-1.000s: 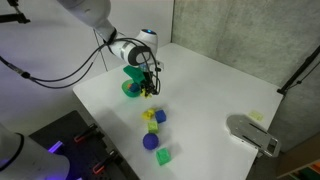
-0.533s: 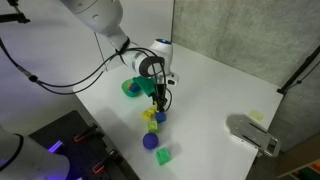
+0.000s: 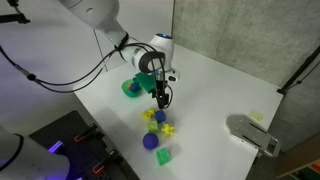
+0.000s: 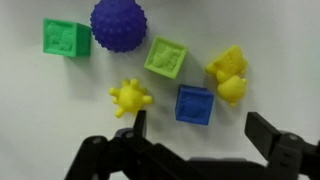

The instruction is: Take the yellow thing out of the bowl

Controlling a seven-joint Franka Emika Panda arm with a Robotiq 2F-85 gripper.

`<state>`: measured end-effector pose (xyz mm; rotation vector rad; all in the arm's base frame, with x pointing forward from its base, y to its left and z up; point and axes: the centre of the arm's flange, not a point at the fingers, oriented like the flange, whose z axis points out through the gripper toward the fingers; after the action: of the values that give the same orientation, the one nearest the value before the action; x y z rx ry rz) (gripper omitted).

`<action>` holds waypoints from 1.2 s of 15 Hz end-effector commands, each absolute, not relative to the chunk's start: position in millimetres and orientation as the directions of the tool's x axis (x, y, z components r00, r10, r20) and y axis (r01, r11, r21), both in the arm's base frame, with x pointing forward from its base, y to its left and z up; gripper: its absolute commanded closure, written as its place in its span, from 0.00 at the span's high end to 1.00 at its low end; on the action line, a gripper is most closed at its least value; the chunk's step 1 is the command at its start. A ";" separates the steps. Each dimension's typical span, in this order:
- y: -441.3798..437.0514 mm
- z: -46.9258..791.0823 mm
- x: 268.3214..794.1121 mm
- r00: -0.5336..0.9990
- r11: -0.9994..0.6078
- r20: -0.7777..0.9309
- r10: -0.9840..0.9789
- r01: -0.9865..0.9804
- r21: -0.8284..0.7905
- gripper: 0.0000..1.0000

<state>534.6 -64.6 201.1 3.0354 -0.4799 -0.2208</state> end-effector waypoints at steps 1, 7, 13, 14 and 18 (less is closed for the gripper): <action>-56.8 248.1 512.5 0.945 -0.955 -0.143 -0.293 -0.283 0.088 1.00; -53.1 309.2 487.9 0.947 -0.965 -0.198 -0.252 -0.232 0.120 1.00; -28.1 384.4 474.3 0.972 -0.978 -0.150 -0.182 -0.164 0.127 1.00; -22.6 398.9 470.0 0.981 -0.983 -0.124 -0.152 -0.136 0.124 1.00; -8.1 455.6 447.7 0.996 -0.993 0.003 -0.093 -0.093 0.072 1.00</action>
<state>477.8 -12.0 415.7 3.0272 -0.2105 -0.1173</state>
